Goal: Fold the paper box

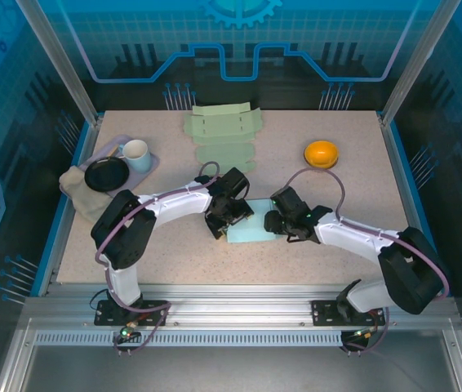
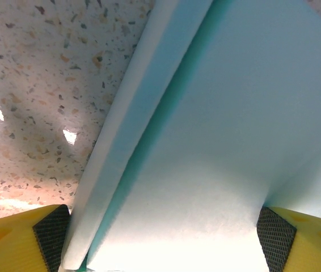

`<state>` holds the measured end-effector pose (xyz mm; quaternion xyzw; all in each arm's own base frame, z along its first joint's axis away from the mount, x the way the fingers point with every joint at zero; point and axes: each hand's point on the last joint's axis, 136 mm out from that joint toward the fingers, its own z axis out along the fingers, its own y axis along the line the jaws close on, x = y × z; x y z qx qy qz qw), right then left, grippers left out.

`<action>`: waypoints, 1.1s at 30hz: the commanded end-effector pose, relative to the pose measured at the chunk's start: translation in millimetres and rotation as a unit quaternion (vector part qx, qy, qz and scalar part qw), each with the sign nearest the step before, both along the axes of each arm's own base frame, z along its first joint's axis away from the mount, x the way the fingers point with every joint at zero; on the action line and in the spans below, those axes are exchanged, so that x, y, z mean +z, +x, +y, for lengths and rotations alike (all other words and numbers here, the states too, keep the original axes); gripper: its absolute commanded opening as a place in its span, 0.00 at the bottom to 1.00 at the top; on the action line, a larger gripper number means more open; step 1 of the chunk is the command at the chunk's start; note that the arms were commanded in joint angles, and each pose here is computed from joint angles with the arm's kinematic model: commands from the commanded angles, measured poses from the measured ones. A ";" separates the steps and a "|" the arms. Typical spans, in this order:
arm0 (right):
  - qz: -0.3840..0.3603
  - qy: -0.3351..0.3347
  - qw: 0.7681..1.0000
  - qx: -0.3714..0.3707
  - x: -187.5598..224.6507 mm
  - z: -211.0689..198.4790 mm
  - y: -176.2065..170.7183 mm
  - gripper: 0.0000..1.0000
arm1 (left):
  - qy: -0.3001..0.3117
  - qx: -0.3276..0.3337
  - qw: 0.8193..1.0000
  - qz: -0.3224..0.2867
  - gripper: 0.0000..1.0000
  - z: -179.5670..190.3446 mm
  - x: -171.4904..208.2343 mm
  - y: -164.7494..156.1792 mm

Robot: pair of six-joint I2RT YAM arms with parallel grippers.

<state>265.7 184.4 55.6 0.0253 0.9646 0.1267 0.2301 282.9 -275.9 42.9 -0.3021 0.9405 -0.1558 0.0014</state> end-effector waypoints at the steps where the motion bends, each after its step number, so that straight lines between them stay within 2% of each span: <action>1: 0.037 -0.023 0.999 0.026 -6.7 -4.0 -24.7 0.43 | 0.036 0.003 0.999 0.018 0.89 15.3 -22.1 -6.4; 9: 0.026 0.026 0.999 0.038 -9.2 11.7 -24.3 0.42 | 0.038 0.003 0.999 0.018 0.89 17.5 -21.7 -7.9; 19: 0.072 0.086 0.993 0.040 -8.1 33.7 -33.6 0.42 | 0.038 0.008 0.999 0.019 0.88 19.9 -22.1 -10.5; 33: 0.034 0.033 0.998 0.049 -9.5 14.1 -28.5 0.38 | 0.041 0.009 0.999 0.020 0.88 20.8 -23.4 -11.0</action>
